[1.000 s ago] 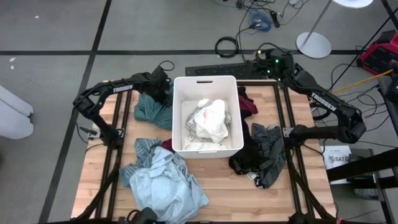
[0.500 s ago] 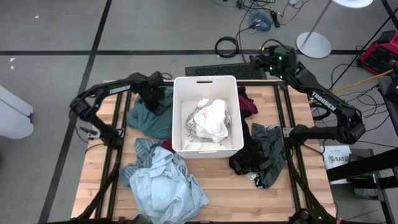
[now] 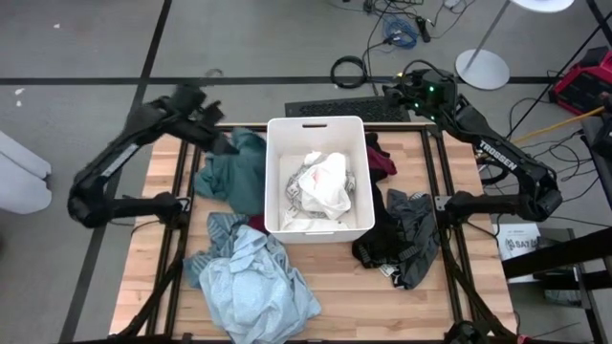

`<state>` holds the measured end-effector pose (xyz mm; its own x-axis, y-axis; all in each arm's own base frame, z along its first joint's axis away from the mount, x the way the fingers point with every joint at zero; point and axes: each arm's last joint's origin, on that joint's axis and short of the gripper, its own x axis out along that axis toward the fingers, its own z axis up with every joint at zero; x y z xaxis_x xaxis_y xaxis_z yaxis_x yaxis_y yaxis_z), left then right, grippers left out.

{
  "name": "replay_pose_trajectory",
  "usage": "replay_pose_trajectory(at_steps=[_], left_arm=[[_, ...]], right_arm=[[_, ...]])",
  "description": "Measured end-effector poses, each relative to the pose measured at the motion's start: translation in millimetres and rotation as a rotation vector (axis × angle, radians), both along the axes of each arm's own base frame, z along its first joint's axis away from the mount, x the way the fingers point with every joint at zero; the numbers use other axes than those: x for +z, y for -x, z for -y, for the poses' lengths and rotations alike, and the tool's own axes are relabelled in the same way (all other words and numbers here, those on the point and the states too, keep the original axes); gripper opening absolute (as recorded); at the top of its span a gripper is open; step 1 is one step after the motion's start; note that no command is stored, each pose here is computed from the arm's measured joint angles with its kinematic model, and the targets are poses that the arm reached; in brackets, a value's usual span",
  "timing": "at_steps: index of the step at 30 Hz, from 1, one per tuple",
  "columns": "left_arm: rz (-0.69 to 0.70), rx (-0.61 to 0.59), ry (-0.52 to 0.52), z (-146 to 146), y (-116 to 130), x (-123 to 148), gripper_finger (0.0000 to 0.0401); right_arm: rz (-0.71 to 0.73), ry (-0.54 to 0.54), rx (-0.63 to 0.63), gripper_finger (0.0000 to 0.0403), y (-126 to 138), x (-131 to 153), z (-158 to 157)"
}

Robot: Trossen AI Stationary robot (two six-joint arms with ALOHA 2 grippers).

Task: Sort clothes
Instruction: Move the green shirt to the bottom middle of the table

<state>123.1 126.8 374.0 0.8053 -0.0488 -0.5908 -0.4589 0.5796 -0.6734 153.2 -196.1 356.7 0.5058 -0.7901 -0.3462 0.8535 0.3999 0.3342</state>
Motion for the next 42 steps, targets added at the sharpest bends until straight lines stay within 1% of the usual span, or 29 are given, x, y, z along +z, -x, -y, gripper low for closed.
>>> replay_pose_trajectory(at_steps=[4,9,11,17,19,21,22,24,26,29,32,34,36,38,42], left_arm=[[0.214,-0.055,-0.171,14.7,9.6,51.0,0.0001],[0.394,-0.071,-0.373,31.4,21.9,106.2,0.0000],[0.464,-0.085,-0.467,39.6,28.0,126.8,0.0000],[0.630,-0.087,-0.703,58.5,42.9,171.9,0.0000],[0.654,-0.041,-0.769,62.3,47.2,181.9,0.0000],[0.655,0.020,-0.812,65.1,51.0,188.3,0.0000],[0.655,0.044,-0.826,66.4,52.7,190.7,0.0000],[0.663,0.053,-0.841,68.5,54.6,193.9,0.0000],[0.685,0.000,-0.836,70.8,54.9,195.2,0.0000],[0.710,-0.083,-0.805,73.5,54.8,195.0,0.0000],[0.715,-0.079,-0.769,73.8,54.9,194.9,0.0000],[0.699,-0.041,-0.763,70.8,53.4,194.1,0.0000],[0.668,0.055,-0.770,67.6,53.4,193.4,0.0000],[0.634,0.131,-0.748,63.8,52.6,191.1,0.0000],[0.622,0.146,-0.668,60.2,49.8,187.9,0.0000]], right_arm=[[-0.004,0.014,0.005,0.0253,-0.2,0.9,0.2],[0.009,0.029,0.008,0.0253,-0.8,2.7,0.6],[0.026,0.037,0.030,0.0253,-1.7,4.2,0.6],[0.037,0.037,0.056,0.0253,-2.6,4.8,0.2],[0.039,0.039,0.058,0.0253,-2.6,5.1,0.3],[0.044,0.042,0.068,0.0253,-3.0,5.6,0.2],[0.048,0.046,0.080,0.0253,-3.3,6.1,0.1],[0.053,0.051,0.093,0.0253,-3.7,6.7,0.0],[0.070,0.065,0.111,0.0253,-4.6,8.7,0.2],[0.125,0.123,0.156,0.0253,-6.6,16.2,0.7],[0.167,0.205,0.250,0.0253,-9.2,24.8,-0.2],[0.183,0.254,0.327,0.0253,-11.0,29.2,-1.3],[0.190,0.283,0.408,0.0253,-12.7,31.1,-2.6],[0.198,0.280,0.480,0.0253,-14.1,30.9,-3.9],[0.274,0.228,0.612,0.0253,-18.3,32.7,-9.6]])
